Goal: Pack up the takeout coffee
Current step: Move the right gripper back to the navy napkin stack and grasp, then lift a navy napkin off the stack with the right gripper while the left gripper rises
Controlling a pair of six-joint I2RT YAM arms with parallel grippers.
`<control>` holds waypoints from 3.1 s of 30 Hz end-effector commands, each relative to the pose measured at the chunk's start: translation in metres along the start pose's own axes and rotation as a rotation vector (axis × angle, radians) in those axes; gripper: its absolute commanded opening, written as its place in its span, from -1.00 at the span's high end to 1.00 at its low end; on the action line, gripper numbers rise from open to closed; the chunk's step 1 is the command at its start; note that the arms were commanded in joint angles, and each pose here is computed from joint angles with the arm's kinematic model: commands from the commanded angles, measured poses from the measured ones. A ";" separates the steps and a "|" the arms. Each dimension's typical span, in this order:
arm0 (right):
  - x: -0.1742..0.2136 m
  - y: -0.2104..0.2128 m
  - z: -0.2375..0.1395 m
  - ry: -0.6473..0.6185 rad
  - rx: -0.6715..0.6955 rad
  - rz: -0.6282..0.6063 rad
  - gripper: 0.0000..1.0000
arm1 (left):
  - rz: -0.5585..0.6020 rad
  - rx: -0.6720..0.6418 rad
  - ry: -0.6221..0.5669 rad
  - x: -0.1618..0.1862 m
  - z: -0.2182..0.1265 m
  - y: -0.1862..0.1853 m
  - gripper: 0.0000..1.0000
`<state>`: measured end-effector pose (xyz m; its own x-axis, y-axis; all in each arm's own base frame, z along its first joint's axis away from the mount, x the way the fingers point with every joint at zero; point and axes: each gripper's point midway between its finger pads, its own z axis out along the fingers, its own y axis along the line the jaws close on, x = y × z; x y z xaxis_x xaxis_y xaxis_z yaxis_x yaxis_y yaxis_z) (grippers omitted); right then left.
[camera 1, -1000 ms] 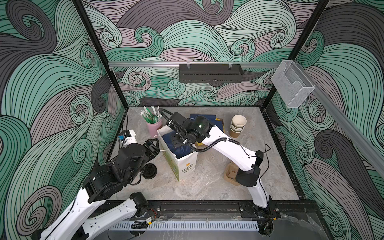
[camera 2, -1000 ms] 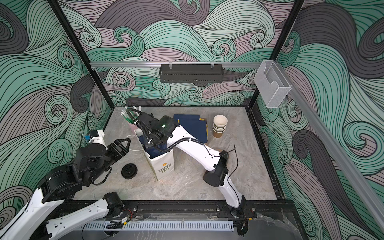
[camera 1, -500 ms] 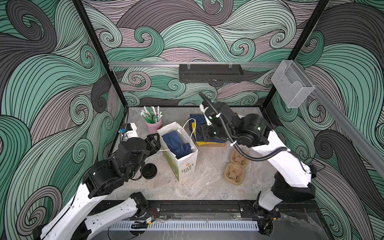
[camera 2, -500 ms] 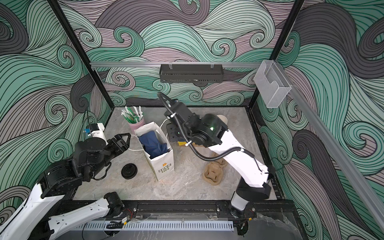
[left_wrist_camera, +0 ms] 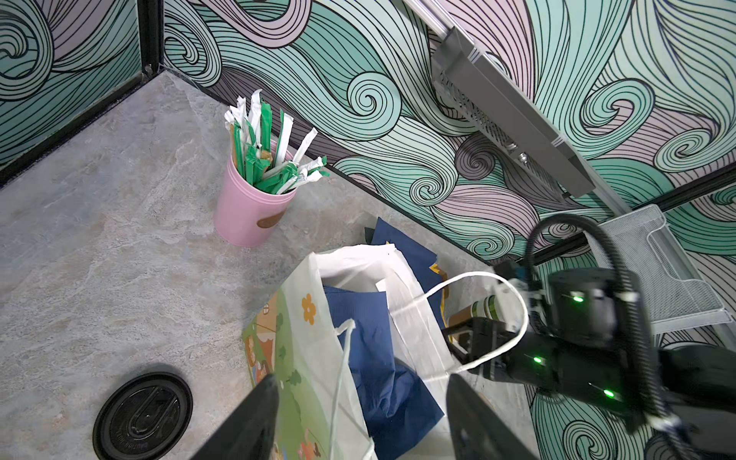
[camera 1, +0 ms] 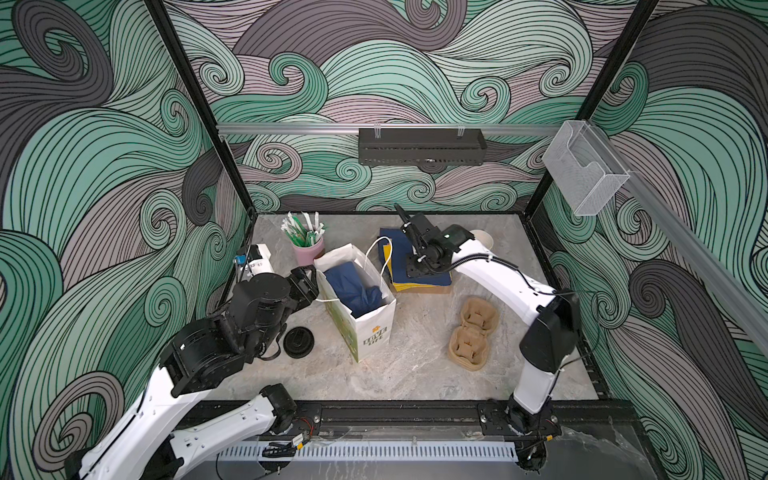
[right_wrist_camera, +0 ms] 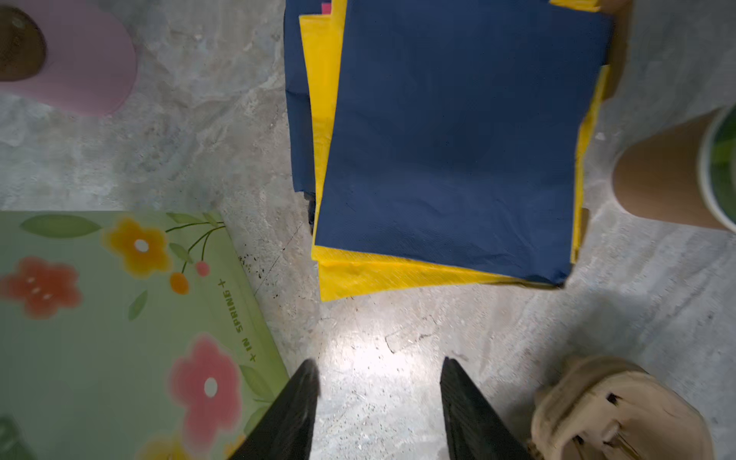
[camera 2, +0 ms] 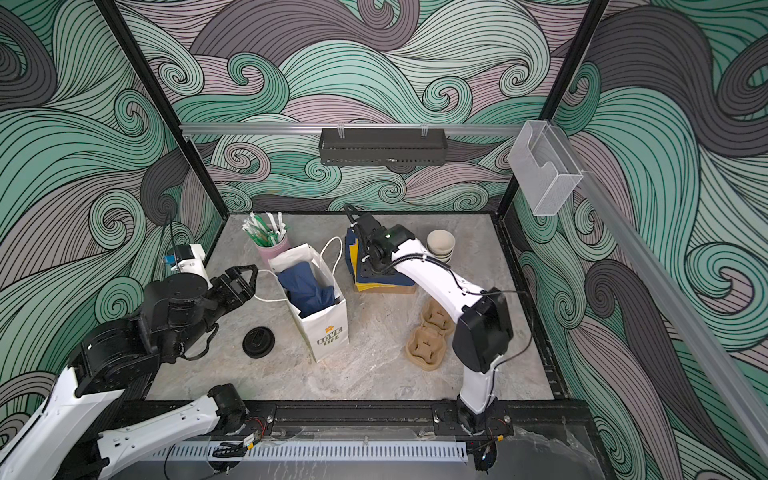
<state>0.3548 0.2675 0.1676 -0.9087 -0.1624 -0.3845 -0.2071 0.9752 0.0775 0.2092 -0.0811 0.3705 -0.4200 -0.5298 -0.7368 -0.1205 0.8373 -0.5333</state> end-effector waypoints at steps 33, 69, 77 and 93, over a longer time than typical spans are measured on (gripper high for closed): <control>0.002 0.020 0.071 0.142 -0.049 -0.266 0.10 | 0.000 0.002 -0.007 -0.004 -0.003 0.000 -0.30; -0.022 0.009 0.033 0.078 -0.098 -0.214 1.00 | 0.014 0.019 -0.035 -0.013 -0.009 -0.003 -0.27; 0.001 0.008 -0.009 0.091 -0.189 -0.234 1.00 | 0.077 0.067 -0.051 -0.020 -0.009 -0.018 -0.29; -0.022 -0.035 -0.190 -0.243 -0.415 -0.136 1.00 | 0.644 0.611 -0.060 -0.013 -0.002 -0.175 -0.42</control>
<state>0.3372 0.2166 0.3152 -0.7906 -0.1983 -0.5793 -0.4463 0.8344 0.3235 0.2376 -0.1835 0.4451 -0.3213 -0.1263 -0.9385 0.4359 0.8601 -0.2650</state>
